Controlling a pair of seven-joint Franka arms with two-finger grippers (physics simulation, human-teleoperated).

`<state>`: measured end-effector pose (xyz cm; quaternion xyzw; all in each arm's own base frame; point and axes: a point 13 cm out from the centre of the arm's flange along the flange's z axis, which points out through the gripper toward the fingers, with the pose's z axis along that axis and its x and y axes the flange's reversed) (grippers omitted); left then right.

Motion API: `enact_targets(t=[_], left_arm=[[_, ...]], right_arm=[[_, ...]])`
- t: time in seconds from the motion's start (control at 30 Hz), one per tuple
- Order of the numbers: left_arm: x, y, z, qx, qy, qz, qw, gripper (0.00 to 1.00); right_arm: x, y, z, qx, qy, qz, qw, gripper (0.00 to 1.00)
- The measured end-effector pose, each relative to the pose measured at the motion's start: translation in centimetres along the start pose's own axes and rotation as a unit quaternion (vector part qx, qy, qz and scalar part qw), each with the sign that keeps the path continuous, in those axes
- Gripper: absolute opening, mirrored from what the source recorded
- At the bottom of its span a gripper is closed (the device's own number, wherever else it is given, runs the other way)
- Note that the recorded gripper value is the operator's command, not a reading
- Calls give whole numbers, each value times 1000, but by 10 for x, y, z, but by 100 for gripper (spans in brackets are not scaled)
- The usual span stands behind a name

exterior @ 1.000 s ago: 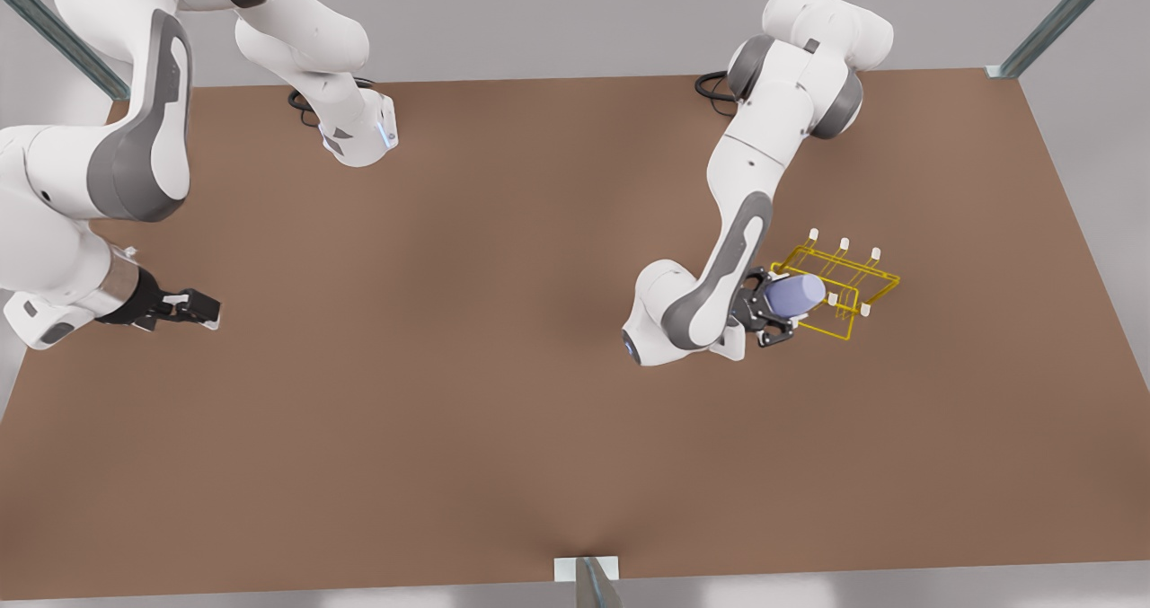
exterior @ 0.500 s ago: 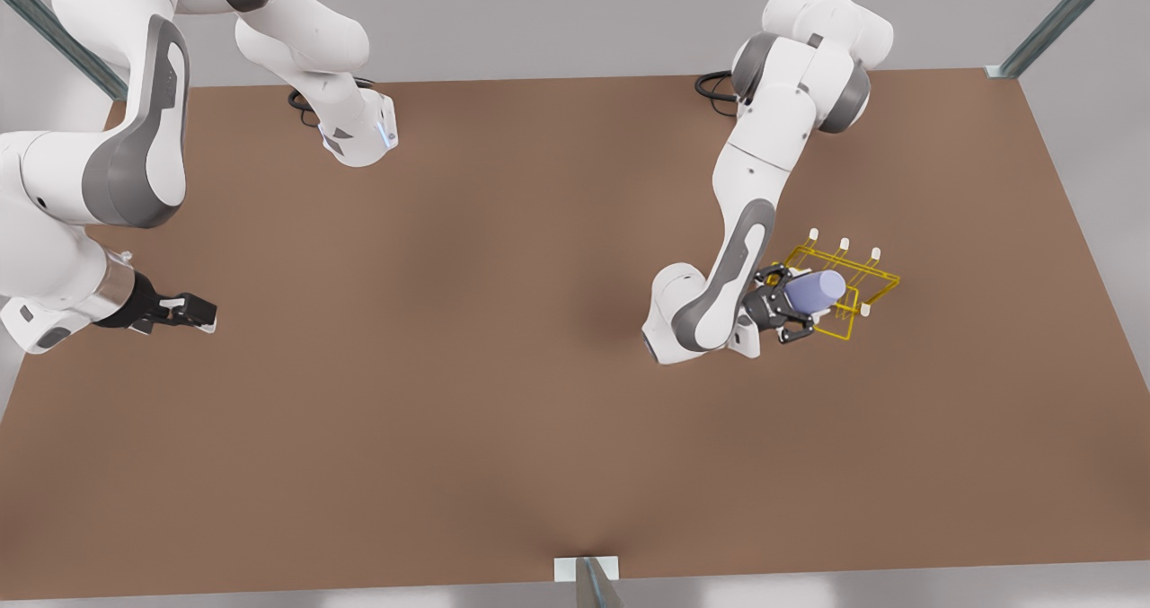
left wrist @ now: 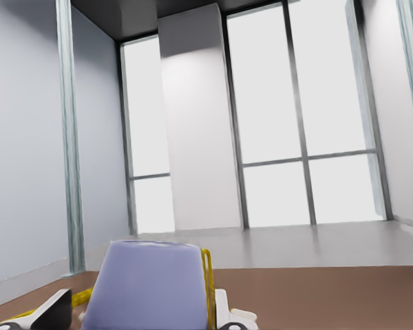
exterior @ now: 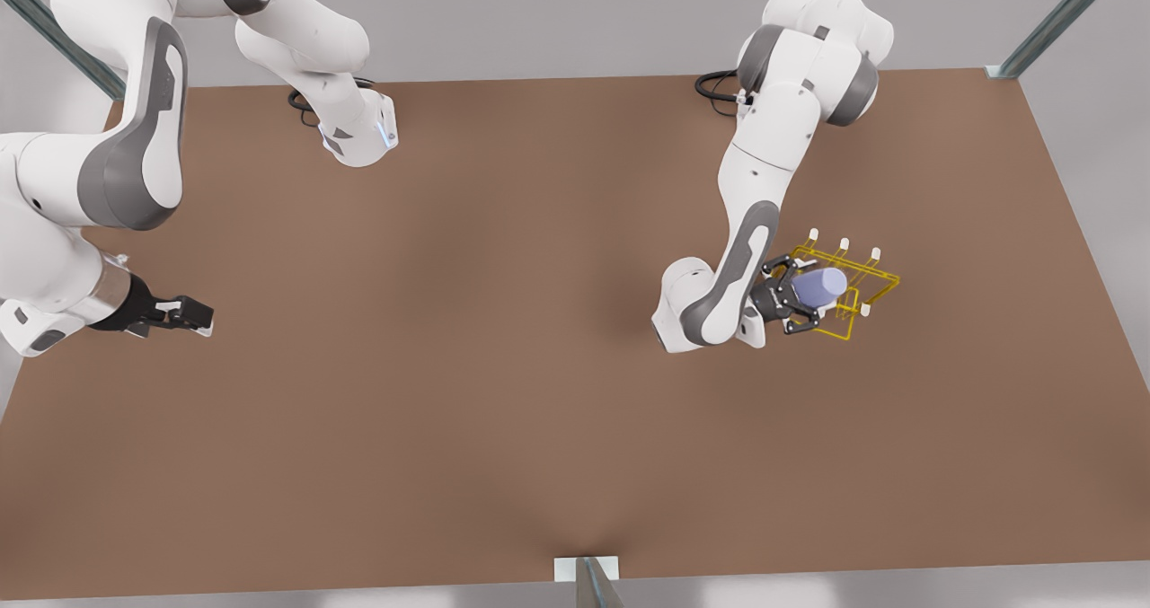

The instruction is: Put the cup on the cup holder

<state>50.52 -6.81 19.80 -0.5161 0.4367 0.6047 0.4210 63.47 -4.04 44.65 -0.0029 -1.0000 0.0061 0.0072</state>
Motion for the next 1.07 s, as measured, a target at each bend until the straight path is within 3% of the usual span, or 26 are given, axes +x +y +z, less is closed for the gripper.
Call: enact_targets(t=[0.3, 0.37, 0.4, 0.5, 0.6, 0.67, 0.8, 1.07], left_arm=[[-31, 6, -22, 12, 33, -28, 999, 100], [-72, 24, -63, 23, 102, -42, 994, 100], [-110, 36, -99, 27, 188, -50, 981, 100], [-223, 41, -117, -23, 482, -14, 876, 100], [-263, 5, -44, -60, 635, 62, 767, 100], [-239, -24, 11, -55, 676, 124, 724, 100], [-189, -55, -24, 84, 720, 256, 639, 100], [-188, -85, -49, 331, 681, 382, 530, 100]], right_arm=[[-1, -3, 3, 0, 2, 3, 1000, 100], [-1, -5, 3, 0, 2, 4, 1000, 100], [-1, -5, 4, 0, 2, 4, 1000, 100], [-1, -7, 4, 1, 2, 5, 1000, 100], [-1, -7, 4, 1, 3, 4, 1000, 100], [-1, -7, 4, 1, 3, 4, 1000, 100], [-1, -7, 7, 0, 5, 3, 1000, 100], [-1, -7, 8, 0, 6, 5, 1000, 100]])
